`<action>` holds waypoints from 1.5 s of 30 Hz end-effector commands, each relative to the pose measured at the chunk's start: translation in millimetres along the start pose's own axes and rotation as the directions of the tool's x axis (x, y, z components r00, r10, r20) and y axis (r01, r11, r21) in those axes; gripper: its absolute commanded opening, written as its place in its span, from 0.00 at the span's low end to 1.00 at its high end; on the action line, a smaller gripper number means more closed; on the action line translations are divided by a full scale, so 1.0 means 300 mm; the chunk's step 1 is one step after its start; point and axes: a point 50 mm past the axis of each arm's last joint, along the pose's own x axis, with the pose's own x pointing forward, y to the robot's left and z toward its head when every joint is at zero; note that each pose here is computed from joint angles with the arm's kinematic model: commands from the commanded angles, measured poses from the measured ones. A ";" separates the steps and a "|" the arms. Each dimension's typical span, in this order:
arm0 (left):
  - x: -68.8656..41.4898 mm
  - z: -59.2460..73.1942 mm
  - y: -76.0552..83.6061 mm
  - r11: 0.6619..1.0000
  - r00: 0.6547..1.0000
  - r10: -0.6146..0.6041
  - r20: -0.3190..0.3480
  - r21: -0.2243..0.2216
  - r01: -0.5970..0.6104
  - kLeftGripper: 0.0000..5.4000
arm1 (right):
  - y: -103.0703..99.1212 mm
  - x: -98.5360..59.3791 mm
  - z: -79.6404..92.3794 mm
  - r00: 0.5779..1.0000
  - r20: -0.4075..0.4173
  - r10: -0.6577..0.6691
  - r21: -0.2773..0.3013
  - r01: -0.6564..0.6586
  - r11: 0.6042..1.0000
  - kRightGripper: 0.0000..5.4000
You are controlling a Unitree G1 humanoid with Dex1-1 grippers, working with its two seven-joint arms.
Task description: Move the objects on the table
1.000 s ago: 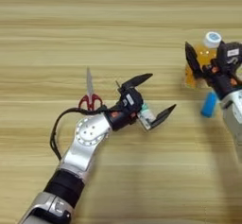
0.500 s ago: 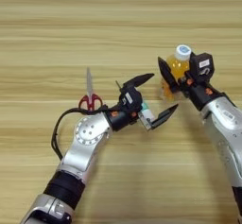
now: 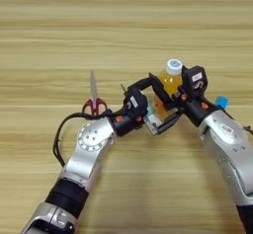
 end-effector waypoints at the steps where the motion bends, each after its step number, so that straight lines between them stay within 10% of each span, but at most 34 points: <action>1: -0.001 -0.006 0.003 1.000 1.000 0.007 -0.014 -0.006 -0.007 1.00 | 0.024 0.000 0.024 0.999 0.029 0.032 0.017 -0.033 0.999 0.66; 21: -0.005 -0.033 0.015 1.000 0.997 0.027 -0.071 0.002 -0.027 1.00 | 0.075 0.004 0.055 0.995 0.059 0.081 0.033 -0.083 0.996 0.66; 45: -0.010 -0.027 0.027 0.999 0.998 0.047 -0.048 -0.002 -0.048 0.64 | 0.053 0.007 0.021 0.998 0.018 0.057 0.034 -0.058 0.998 0.66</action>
